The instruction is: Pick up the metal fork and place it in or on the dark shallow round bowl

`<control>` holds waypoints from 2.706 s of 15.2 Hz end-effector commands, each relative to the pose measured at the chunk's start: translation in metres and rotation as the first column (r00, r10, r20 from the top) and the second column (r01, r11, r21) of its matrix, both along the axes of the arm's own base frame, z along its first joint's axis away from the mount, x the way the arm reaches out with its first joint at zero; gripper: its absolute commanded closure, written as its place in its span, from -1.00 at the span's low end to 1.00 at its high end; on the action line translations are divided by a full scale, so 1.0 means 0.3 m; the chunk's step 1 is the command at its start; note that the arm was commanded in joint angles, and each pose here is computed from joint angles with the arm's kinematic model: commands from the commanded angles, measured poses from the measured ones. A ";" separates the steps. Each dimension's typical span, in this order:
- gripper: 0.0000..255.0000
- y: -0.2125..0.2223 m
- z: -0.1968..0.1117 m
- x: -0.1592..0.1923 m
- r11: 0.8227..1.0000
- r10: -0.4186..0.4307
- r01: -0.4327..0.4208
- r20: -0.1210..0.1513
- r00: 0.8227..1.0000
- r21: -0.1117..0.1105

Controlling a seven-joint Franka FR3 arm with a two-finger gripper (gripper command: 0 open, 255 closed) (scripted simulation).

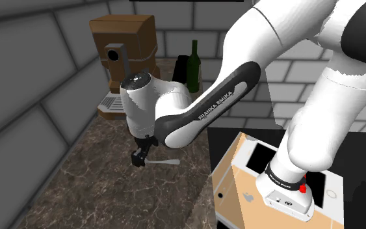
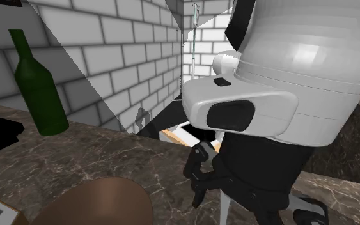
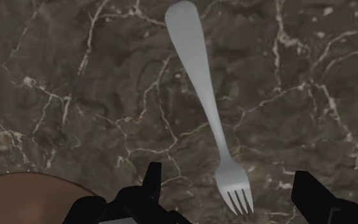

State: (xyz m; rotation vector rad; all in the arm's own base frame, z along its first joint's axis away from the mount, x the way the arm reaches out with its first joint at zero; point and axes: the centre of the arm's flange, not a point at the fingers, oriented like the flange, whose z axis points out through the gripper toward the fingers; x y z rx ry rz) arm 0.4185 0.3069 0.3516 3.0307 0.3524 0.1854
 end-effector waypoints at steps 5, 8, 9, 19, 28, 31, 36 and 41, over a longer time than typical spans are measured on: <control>-1.00 0.040 -0.110 0.029 1.000 0.003 -0.003 0.006 1.000 0.001; -1.00 0.036 -0.172 0.037 1.000 0.003 -0.003 0.006 1.000 0.001; -1.00 0.036 -0.172 0.037 1.000 0.003 -0.003 0.006 1.000 0.001; 1.00 0.036 -0.172 0.037 1.000 0.003 -0.003 0.005 1.000 0.001; 1.00 0.036 -0.137 0.037 1.000 0.003 -0.003 0.006 1.000 0.001; 1.00 0.036 -0.084 0.037 1.000 0.003 -0.003 0.006 1.000 0.001; 1.00 0.036 0.004 0.037 1.000 0.003 -0.003 0.006 1.000 0.001; 1.00 0.036 0.092 0.037 1.000 0.003 -0.003 0.006 1.000 0.001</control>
